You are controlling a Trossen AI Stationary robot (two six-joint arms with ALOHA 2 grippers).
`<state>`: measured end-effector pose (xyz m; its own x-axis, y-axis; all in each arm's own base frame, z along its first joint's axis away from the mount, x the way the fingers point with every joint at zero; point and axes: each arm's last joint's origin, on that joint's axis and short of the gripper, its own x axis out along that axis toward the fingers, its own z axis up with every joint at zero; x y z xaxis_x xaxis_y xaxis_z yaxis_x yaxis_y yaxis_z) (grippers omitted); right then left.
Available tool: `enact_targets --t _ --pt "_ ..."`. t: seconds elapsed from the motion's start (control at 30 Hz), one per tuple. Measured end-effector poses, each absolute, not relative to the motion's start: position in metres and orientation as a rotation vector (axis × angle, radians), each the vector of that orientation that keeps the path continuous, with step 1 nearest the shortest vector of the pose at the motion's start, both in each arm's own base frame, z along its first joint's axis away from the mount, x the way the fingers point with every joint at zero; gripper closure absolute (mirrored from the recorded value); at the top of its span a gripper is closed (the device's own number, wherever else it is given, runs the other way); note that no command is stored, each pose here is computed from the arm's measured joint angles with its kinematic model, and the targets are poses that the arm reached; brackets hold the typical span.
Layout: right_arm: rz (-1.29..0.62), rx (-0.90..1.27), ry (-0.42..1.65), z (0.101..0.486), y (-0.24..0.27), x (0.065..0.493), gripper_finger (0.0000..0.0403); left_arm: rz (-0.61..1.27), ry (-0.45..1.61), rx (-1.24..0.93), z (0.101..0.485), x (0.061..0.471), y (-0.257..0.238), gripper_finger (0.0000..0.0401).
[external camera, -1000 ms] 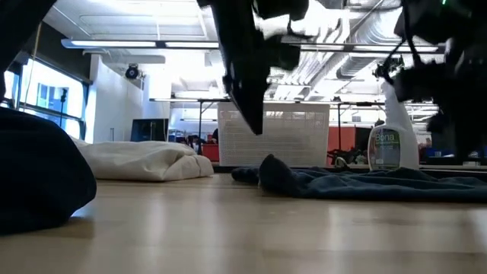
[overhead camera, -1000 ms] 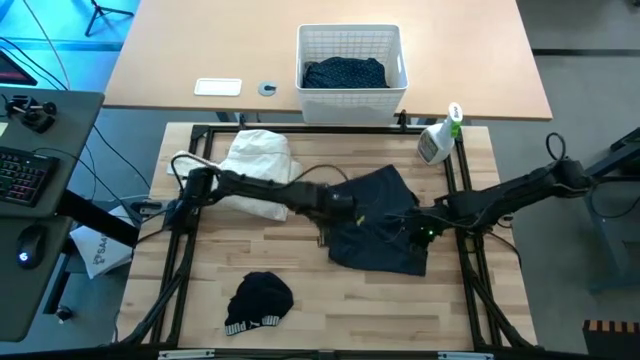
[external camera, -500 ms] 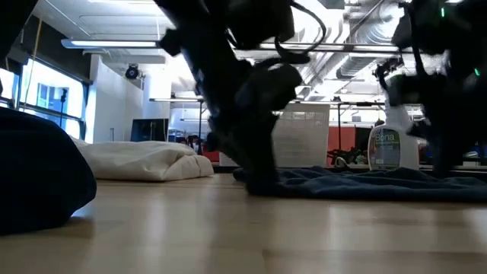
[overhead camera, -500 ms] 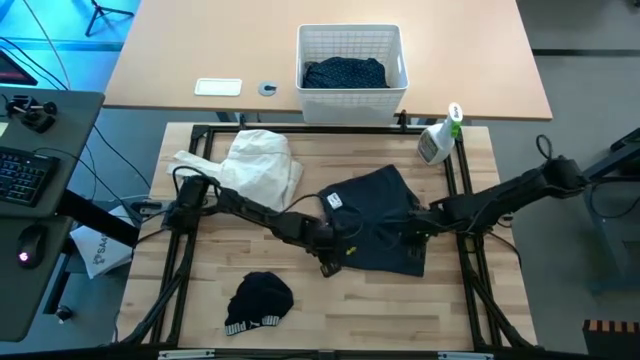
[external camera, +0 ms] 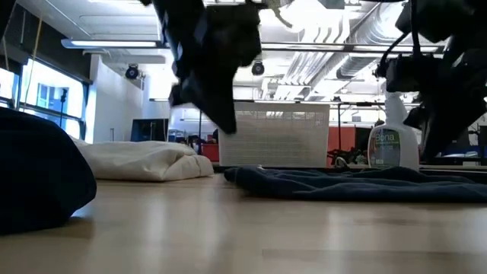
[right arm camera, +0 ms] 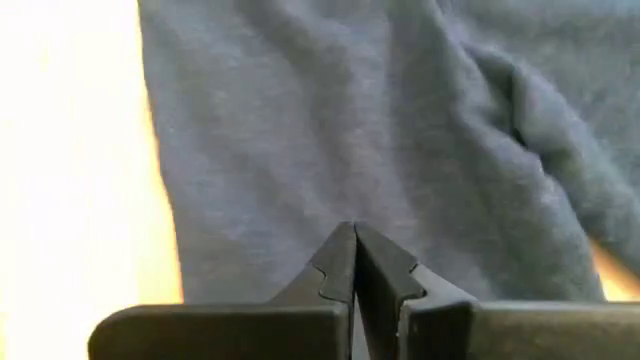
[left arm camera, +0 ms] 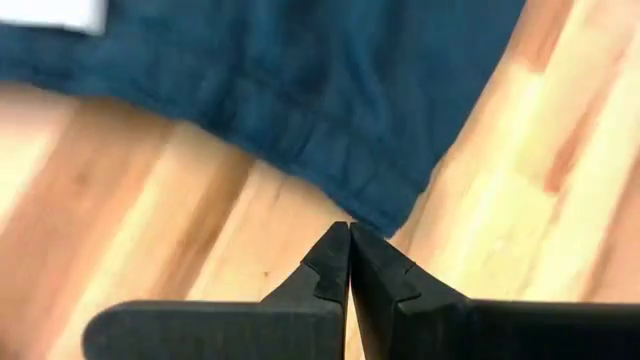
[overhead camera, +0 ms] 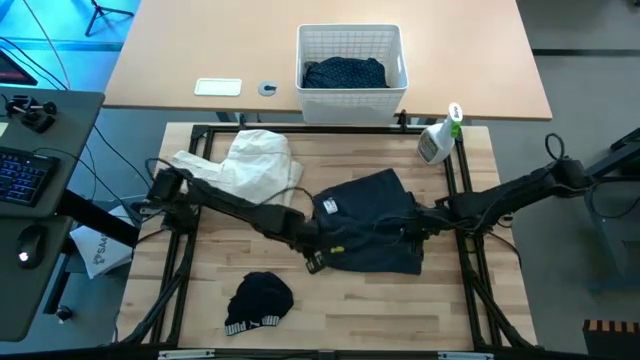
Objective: Fold laundry
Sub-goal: Fold the blue shorts
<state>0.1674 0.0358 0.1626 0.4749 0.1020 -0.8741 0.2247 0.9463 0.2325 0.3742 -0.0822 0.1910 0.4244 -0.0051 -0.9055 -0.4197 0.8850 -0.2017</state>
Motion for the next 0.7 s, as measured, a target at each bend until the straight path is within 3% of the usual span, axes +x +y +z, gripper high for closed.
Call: enact_targets --t 0.17,0.33,0.53,0.7 --pt "0.046 0.405 1.038 0.169 0.043 0.17 0.0387 0.224 0.986 -0.426 0.215 0.375 -0.079 0.0401" --pt "0.306 0.334 1.03 0.169 0.067 0.17 0.0324 0.033 0.917 -0.298 0.215 0.387 -0.084 0.0383" --pt "0.39 0.136 1.036 0.161 0.099 0.162 0.0245 -0.297 0.922 0.012 0.198 0.393 -0.095 0.031" --pt "0.296 0.091 1.119 0.143 0.12 0.152 0.0228 -0.428 0.911 0.238 0.179 0.397 -0.102 0.0238"
